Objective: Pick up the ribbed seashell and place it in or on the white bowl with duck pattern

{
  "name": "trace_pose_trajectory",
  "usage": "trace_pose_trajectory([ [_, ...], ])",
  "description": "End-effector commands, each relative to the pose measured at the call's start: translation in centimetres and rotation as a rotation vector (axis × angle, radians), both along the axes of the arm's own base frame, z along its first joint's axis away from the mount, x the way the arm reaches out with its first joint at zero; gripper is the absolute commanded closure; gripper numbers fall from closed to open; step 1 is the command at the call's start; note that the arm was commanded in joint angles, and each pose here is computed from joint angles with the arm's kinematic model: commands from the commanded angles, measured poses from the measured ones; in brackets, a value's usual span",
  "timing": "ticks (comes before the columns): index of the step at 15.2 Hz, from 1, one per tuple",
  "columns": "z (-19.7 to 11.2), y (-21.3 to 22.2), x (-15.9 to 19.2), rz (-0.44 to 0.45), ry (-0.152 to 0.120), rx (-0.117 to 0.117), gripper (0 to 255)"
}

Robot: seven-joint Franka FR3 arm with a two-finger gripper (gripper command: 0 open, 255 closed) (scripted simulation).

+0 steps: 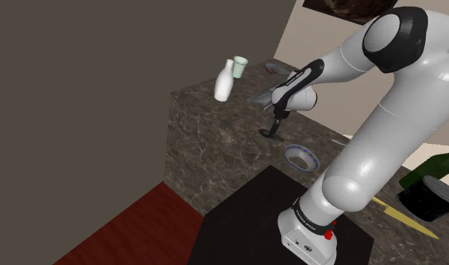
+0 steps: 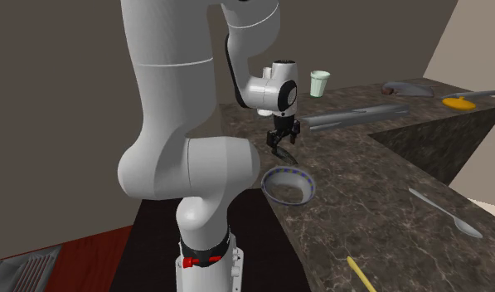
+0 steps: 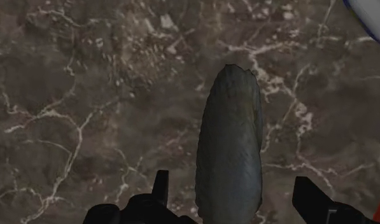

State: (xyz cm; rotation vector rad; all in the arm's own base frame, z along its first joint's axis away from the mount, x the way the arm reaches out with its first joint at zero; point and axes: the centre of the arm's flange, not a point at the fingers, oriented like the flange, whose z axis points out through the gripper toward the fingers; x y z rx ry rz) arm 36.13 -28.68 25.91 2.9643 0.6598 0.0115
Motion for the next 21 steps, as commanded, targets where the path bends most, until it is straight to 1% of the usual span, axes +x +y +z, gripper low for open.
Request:
trace_pose_trajectory([
  [1, -1.04, -0.22, 0.06, 0.0, -0.001, -0.001, 0],
  [3, -1.87, -0.3, 0.09, 0.0, -0.001, -0.001, 0],
  [10, -1.86, -0.31, 0.09, 0.0, -0.001, -0.001, 0],
  [11, -1.86, -0.31, 0.09, 0.0, -0.001, -0.001, 255],
  [20, -1.87, -0.3, 0.09, 0.0, -0.001, -0.001, 255],
  [21, -1.34, -0.3, 0.09, 0.0, -0.001, -0.001, 255],
])
